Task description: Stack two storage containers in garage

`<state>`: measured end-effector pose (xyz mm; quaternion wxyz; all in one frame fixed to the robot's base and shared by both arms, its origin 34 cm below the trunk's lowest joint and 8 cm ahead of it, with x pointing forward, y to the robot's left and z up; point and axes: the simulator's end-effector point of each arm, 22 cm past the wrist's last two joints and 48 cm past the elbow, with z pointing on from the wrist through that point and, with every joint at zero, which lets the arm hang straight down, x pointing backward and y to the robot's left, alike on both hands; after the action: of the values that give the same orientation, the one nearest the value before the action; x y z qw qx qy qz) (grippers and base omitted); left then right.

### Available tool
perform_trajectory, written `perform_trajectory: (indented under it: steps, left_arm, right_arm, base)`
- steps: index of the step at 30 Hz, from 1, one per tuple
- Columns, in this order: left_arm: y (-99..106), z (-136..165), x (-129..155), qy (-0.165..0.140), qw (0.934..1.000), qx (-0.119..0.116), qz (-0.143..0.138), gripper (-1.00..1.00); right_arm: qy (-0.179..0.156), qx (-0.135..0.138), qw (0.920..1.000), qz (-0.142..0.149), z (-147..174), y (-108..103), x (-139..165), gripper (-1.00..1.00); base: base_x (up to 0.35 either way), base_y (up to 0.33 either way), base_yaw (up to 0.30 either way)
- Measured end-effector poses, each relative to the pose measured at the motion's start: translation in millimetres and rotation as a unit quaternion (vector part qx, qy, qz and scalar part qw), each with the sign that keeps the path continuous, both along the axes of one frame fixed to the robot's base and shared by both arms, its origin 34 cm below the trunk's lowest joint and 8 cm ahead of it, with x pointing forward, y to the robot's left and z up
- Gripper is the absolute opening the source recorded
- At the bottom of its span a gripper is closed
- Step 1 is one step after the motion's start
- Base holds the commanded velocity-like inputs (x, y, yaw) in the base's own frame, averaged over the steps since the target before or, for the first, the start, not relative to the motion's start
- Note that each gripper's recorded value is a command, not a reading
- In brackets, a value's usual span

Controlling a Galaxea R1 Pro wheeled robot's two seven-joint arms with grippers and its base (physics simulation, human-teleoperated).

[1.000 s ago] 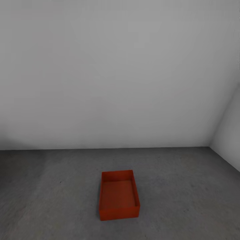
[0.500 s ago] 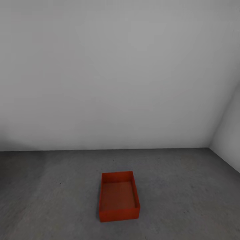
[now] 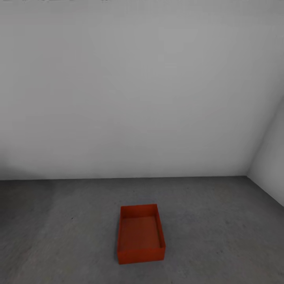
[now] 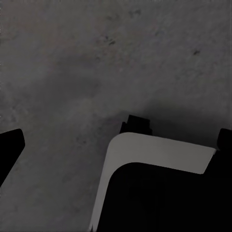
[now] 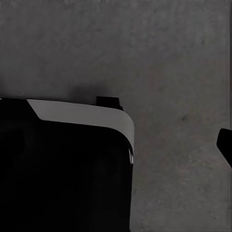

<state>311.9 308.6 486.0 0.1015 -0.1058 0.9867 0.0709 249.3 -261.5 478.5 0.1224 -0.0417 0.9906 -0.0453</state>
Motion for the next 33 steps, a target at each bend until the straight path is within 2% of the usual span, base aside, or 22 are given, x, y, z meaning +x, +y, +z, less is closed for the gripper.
perform_trajectory:
  steps: [19,33]
  left_arm:
    - [0.0,28.6,-1.6,0.001,1.0,0.0,0.0,1.0]
    - [-0.8,30.8,3.1,-0.006,1.0,-0.001,0.0,1.0]
  right_arm:
    - [-0.001,0.0,1.0,0.005,28.9,1.4,-0.2,1.0]
    - [-0.007,0.003,1.0,-0.003,30.3,3.3,4.2,1.0]
  base:
    - [0.0,0.0,0.0]
    - [0.0,0.0,0.033]
